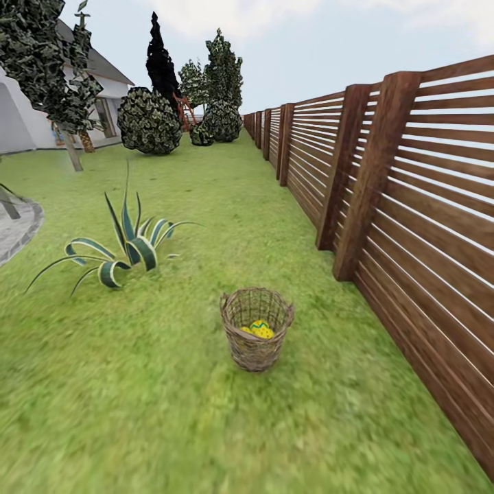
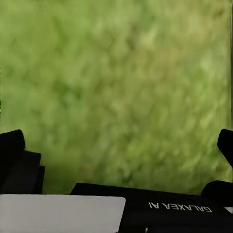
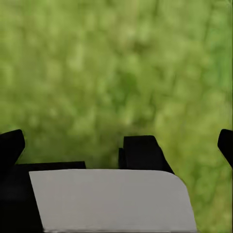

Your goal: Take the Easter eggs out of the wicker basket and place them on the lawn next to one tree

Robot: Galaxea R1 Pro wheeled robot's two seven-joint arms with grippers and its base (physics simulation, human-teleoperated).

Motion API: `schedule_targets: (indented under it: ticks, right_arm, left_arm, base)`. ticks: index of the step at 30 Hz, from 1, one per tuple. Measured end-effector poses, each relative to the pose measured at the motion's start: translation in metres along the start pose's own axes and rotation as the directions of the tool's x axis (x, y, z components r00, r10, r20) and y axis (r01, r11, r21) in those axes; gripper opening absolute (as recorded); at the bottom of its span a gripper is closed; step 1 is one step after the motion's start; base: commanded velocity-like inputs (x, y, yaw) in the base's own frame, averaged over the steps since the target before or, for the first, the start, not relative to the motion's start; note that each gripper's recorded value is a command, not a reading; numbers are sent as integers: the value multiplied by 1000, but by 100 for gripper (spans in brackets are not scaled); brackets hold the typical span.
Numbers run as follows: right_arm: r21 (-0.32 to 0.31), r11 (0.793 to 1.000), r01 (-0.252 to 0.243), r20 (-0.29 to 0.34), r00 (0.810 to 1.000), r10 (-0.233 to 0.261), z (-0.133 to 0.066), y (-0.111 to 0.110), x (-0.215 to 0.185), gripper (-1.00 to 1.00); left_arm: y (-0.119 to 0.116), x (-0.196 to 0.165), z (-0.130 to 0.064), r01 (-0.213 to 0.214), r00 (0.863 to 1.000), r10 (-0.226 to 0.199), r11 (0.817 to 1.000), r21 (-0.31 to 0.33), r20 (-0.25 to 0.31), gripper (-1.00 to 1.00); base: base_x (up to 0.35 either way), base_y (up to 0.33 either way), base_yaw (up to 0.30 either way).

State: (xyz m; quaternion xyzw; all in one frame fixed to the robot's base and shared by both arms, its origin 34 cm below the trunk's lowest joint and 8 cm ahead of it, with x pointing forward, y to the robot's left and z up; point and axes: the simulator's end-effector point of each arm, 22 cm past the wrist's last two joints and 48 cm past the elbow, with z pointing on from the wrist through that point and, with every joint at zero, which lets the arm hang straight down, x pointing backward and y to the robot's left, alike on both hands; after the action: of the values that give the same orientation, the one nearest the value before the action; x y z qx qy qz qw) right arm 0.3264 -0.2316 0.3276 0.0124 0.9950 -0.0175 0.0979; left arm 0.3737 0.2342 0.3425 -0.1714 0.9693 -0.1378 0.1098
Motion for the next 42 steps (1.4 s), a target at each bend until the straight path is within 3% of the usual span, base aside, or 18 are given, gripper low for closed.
schedule_targets:
  ticks: [4, 7, 9, 10, 11, 12, 13, 14, 16, 21, 27, 31, 33, 36, 39, 42]
  right_arm:
    - [-32, 999, 8, -91, 996, -11, 0, 2, -9, 100]
    - [-45, 999, 11, -99, 995, -15, -7, 6, -89, 100]
    - [-55, 998, 4, -48, 999, -7, -26, 9, -166, 100]
    - [-57, 998, 3, -37, 999, -5, -30, 9, -178, 100]
    - [-65, 998, 0, -35, 999, -2, -43, 12, -203, 100]
    - [-71, 997, 0, 98, 995, 7, -68, 14, -264, 100]
    - [-74, 997, -1, 134, 991, 11, -78, 14, -280, 100]
    - [-75, 997, -1, 224, 974, 18, -102, 14, -320, 100]
    - [-70, 998, -5, 269, 963, 24, -115, 13, -348, 100]
    - [22, 999, -38, 305, 952, 29, -128, -3, -375, 100]
    - [78, 996, -49, 281, 959, 25, -123, -5, -368, 100]
    - [83, 995, -50, 273, 962, 26, -122, -6, -366, 100]
    - [83, 995, -49, 272, 962, 25, -122, -5, -365, 100]
    - [80, 996, -46, 269, 963, 23, -121, -3, -364, 100]
    - [77, 996, -44, 267, 963, 22, -121, -1, -364, 100]
    - [76, 996, -43, 266, 964, 21, -120, 0, -363, 100]
  left_arm:
    - [11, -62, -7, -12, 998, 14, 1000, -24, 56, 100]
    - [-7, -138, -21, -8, 999, 8, 1000, -4, 41, 100]
    - [-32, -200, -44, -23, 997, 21, 999, 27, 73, 100]
    - [-36, -208, -48, -30, 996, 28, 999, 31, 79, 100]
    - [-54, -224, -62, -35, 998, 32, 998, 55, 52, 100]
    - [-74, -275, -91, -79, 984, 66, 994, 73, 164, 100]
    - [-80, -289, -102, -94, 979, 79, 993, 75, 189, 100]
    - [-91, -319, -130, -125, 964, 102, 989, 81, 247, 100]
    - [-99, -339, -147, -151, 946, 122, 986, 75, 302, 100]
    - [-112, -371, -180, -185, 905, 148, 981, 56, 399, 100]
    - [-124, -377, -187, -201, 891, 158, 978, 59, 426, 100]
    - [-125, -372, -183, -199, 897, 157, 978, 61, 414, 100]
    - [-119, -366, -175, -192, 907, 155, 980, 56, 391, 100]
    - [-107, -344, -155, -167, 940, 143, 985, 50, 311, 100]
    - [-104, -332, -148, -154, 955, 135, 987, 54, 265, 100]
    - [-106, -326, -144, -151, 960, 132, 987, 58, 247, 100]
  base:
    - [305, 0, 0]
    - [98, 0, 0]
    - [20, 0, 0]
    - [4, 0, 0]
    - [2, 0, 0]
    - [2, 0, 0]
    - [0, 0, 0]
    - [0, 0, 0]
    - [0, 0, 0]
    - [0, 0, 0]
    - [1, 0, 0]
    - [149, 0, 0]
    - [267, 0, 0]
    - [305, 0, 0]
    - [319, 0, 0]
    - [324, 0, 0]
